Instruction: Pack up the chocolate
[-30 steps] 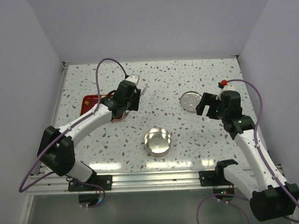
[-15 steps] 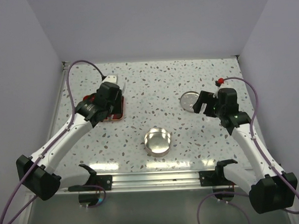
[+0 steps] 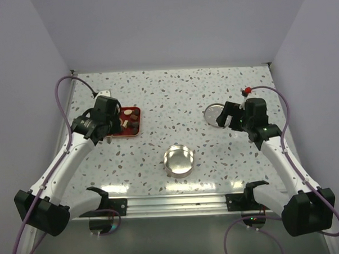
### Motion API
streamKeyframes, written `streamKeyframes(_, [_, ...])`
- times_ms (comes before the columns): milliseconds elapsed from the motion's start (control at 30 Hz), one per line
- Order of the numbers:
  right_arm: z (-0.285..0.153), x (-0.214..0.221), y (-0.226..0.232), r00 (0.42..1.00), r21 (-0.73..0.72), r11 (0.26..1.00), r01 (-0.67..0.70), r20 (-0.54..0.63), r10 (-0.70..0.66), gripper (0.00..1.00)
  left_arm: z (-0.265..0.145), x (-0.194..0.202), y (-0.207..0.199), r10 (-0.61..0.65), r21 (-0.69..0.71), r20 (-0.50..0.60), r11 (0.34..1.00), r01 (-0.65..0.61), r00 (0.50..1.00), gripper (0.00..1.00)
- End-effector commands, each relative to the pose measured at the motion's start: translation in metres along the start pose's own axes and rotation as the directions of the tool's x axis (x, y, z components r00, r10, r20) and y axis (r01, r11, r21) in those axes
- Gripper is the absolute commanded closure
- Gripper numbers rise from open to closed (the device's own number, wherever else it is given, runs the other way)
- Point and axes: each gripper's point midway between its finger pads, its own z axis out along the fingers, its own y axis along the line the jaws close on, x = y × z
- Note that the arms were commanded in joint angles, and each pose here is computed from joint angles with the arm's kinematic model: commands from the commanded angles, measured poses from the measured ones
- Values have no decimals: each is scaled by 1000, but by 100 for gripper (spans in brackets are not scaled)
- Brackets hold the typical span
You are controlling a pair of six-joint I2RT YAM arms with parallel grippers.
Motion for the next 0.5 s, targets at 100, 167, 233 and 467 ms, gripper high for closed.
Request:
streamKeyframes(100, [-10, -23, 13, 998, -41, 999, -2, 70, 5, 3, 22, -3, -18, 25, 57, -9, 998, -24, 1000, 44])
streamKeyframes(167, [-12, -22, 11, 998, -34, 999, 0, 68, 2, 4, 27, -4, -19, 26, 69, -17, 997, -25, 1000, 44])
streamKeyframes(233, [-15, -21, 10, 998, -28, 1000, 1, 69, 1, 4, 32, -5, -20, 30, 82, -25, 996, -28, 999, 45])
streamKeyframes(467, [-27, -17, 5, 996, -9, 1000, 6, 84, -5, 4, 50, -6, -14, 29, 102, -51, 995, -24, 998, 47])
